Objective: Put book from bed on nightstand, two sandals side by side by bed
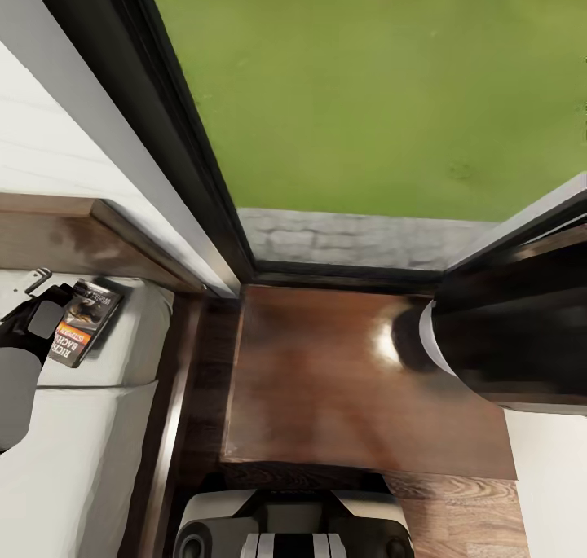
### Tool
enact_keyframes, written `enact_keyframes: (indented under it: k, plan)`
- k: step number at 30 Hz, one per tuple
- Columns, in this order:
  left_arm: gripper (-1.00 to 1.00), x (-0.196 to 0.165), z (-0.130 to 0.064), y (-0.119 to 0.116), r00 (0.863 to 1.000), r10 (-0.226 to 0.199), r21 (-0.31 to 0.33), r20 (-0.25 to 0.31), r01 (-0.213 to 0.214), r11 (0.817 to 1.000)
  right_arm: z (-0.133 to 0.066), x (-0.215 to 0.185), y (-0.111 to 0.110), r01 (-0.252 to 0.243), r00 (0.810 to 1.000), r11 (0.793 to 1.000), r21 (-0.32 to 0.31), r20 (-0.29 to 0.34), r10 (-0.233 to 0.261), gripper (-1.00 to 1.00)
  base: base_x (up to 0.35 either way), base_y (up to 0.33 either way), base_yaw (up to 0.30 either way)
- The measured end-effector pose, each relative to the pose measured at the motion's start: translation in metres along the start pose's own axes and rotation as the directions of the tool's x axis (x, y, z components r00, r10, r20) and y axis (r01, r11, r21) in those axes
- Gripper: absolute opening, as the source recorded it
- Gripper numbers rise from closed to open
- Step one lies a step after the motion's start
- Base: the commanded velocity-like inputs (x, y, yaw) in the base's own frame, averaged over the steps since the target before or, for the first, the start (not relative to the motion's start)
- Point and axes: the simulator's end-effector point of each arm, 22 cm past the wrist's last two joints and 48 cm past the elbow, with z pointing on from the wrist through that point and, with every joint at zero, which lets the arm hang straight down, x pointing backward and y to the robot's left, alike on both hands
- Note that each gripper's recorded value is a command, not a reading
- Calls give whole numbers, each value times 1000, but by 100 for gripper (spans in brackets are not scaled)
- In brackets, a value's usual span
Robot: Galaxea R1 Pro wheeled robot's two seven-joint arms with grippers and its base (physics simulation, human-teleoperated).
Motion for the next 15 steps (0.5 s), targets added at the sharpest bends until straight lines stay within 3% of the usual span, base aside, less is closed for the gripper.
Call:
enact_keyframes:
  k: [5,15]
  plan:
    - [100,0,0,0,1000,1,0,0,-1,1000,0,0,0,0,1000,1000,0,0,0,100,0,-107,0]
    - [100,0,0,-1,1000,-1,2,-1,1,1000,0,0,0,0,1000,1000,0,0,0,100,0,-11,0]
